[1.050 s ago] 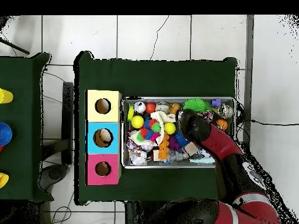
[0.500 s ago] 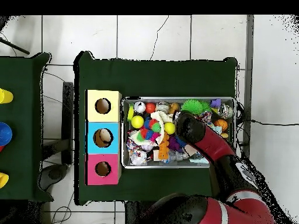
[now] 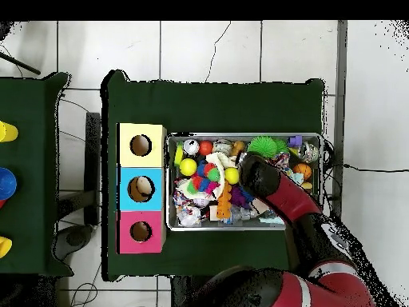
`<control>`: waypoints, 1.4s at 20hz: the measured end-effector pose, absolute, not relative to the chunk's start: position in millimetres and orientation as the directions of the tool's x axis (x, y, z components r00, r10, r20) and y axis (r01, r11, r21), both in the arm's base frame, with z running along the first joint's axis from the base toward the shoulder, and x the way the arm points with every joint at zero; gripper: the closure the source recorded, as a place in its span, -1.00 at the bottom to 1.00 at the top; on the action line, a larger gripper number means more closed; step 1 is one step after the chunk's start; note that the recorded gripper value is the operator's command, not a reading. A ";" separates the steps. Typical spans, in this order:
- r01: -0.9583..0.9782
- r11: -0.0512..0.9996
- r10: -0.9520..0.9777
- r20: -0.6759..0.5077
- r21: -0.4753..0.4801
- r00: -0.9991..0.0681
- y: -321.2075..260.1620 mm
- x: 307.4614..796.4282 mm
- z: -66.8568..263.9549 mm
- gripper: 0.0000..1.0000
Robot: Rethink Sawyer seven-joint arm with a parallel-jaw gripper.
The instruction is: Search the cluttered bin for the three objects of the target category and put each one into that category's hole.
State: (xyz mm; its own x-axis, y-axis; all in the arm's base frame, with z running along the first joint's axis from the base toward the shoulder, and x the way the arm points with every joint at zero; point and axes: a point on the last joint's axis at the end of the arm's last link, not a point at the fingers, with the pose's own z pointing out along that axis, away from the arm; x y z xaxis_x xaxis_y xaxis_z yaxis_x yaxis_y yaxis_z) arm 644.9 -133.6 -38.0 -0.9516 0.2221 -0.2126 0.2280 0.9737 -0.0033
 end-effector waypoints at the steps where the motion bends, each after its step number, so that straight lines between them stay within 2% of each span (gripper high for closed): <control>1: 0.230 0.973 0.224 -0.215 -0.003 -0.950 -131.9 645.2 -37.3 -1.00; 11: 0.242 0.970 0.231 -0.233 -0.019 -0.945 -85.3 657.7 -17.2 -1.00; 18: 0.245 0.969 0.232 -0.236 -0.027 -0.944 -78.2 659.9 -13.2 -1.00; 23: 0.264 0.964 0.257 -0.230 -0.002 -0.939 -84.5 660.2 -19.1 -1.00; 28: 0.309 0.950 0.312 -0.204 0.045 -0.928 -99.1 654.1 -39.5 -1.00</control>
